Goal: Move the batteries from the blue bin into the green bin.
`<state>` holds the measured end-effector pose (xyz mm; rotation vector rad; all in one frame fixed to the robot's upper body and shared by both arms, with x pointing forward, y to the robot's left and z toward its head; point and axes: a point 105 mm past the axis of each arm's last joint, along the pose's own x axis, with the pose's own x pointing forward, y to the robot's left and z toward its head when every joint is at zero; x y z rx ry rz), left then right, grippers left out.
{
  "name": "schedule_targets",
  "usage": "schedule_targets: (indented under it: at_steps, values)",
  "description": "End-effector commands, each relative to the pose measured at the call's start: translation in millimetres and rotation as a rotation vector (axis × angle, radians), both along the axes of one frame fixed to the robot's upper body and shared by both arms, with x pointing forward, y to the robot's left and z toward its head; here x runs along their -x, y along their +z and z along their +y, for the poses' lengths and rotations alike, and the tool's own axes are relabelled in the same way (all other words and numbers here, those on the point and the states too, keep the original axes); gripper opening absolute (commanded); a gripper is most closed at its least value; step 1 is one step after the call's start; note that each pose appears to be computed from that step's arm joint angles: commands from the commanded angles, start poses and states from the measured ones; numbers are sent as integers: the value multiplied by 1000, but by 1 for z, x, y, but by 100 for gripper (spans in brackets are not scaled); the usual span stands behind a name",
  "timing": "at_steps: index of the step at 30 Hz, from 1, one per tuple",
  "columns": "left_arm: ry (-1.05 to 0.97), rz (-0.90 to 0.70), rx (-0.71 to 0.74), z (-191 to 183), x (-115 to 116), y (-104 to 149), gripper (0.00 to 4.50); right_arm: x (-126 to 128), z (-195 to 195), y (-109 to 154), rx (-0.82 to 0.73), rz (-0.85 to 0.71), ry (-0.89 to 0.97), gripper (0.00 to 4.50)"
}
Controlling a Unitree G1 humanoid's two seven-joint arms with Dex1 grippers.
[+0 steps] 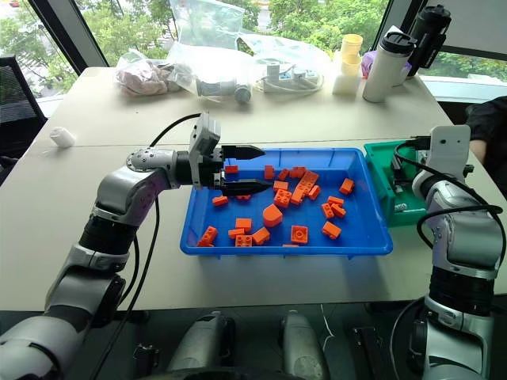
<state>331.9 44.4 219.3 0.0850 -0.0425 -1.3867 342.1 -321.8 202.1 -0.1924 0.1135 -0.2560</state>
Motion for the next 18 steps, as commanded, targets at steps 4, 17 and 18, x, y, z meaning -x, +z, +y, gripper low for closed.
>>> schedule_targets:
  at_steps: [4, 17, 18]
  values:
    - [188, -3, -29, 70, 14, 23, 450, 42, 36, 60, 76, -195, 462, 448]
    - [442, 194, -219, 144, 66, -21, 450, 110, 13, 2, -71, 256, 678, 448]
    - [445, 195, -226, 145, 67, -23, 450, 110, 10, 1, -65, 263, 670, 448]
